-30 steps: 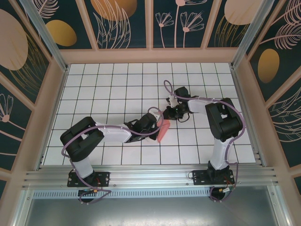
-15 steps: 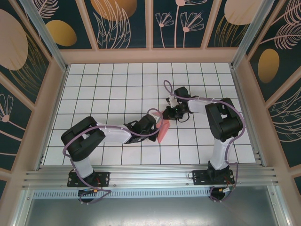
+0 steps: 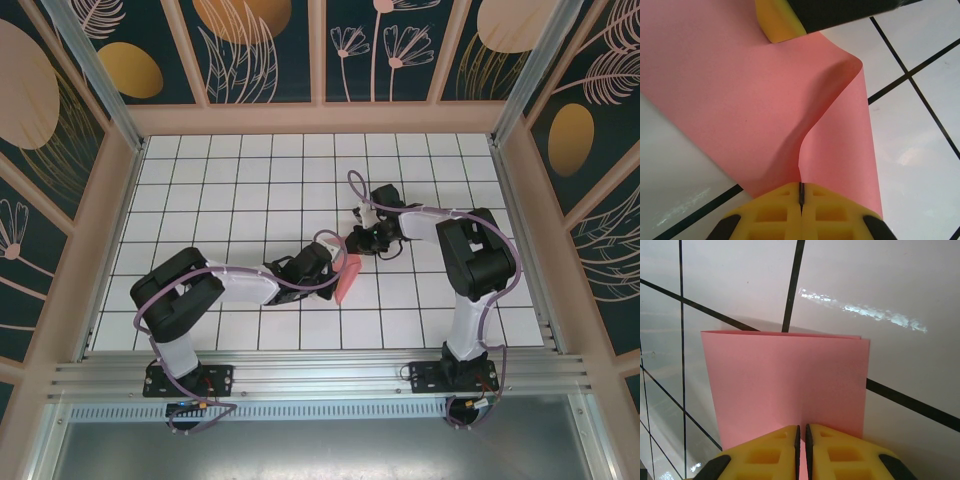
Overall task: Fold a paper plane with a square sheet of paper (pick it up from the middle)
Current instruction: Third fold the triangle at the center of the table.
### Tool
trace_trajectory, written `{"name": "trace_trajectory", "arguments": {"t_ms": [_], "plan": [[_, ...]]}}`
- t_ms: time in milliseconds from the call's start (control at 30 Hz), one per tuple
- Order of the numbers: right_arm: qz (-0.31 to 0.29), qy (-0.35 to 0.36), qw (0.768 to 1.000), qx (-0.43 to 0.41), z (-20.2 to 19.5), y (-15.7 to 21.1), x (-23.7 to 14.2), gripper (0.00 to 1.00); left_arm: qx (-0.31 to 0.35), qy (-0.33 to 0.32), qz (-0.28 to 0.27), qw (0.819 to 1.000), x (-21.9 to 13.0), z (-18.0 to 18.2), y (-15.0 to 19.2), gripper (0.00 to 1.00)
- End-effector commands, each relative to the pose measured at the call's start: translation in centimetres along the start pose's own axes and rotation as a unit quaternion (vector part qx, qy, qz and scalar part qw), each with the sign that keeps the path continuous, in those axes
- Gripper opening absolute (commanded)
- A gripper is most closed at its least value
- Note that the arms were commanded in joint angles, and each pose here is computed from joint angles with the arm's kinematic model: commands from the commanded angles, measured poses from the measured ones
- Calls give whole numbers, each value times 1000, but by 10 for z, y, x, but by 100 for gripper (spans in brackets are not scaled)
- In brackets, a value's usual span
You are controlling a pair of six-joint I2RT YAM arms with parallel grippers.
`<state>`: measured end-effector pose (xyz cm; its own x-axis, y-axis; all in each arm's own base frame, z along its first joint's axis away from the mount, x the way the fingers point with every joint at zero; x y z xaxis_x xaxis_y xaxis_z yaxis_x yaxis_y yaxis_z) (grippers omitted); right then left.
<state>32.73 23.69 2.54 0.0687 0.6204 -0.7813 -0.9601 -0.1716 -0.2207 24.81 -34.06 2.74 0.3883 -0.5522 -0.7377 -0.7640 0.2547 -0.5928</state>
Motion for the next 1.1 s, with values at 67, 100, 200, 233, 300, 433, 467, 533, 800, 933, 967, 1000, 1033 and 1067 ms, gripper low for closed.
{"name": "trace_trajectory", "arguments": {"t_ms": [67,100,200,233,300,433,467,533,800,933,967,1000,1033,1067], "plan": [[18,5,1000,7,1,8,5,15,8,-16,15,1000,8,11,11,0],[17,5,1000,7,1,8,5,15,8,-18,16,1000,8,12,12,0],[15,3,1000,7,3,7,4,16,5,-16,18,1000,9,13,16,0],[13,0,1000,6,5,5,3,16,5,-16,20,1000,9,13,17,0],[1,-6,1000,6,11,-1,-3,17,5,-15,23,1000,10,12,19,0],[-49,-5,999,4,24,-20,-29,21,6,-14,29,999,11,13,23,0],[-66,0,998,8,25,-24,-38,22,6,-15,29,999,10,14,23,0],[-94,6,995,20,25,-29,-53,23,5,-14,30,999,10,14,24,0],[-112,-65,989,72,40,14,-60,12,6,-11,32,999,11,13,24,0],[-103,-100,985,96,43,33,-52,6,7,-10,36,999,12,12,25,0],[-101,-104,985,99,43,36,-49,5,8,-10,38,999,12,12,26,0],[-99,-103,984,103,41,38,-47,5,8,-12,38,999,12,13,26,0],[-97,-102,984,106,40,40,-45,5,8,-12,38,999,12,14,26,0],[-95,-100,984,110,37,42,-43,4,8,-15,39,999,11,14,27,0]]}}
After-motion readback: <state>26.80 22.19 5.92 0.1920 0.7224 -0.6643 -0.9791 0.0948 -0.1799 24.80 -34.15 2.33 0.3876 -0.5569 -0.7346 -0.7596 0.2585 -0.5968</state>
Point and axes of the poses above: each hand's point on the last joint's axis, 136 mm out from that joint toward the fingers, its own x axis out along the fingers, its own z axis along the line the jaws close on, y = z × x, the point moved 1 cm from there along -x, back along the fingers
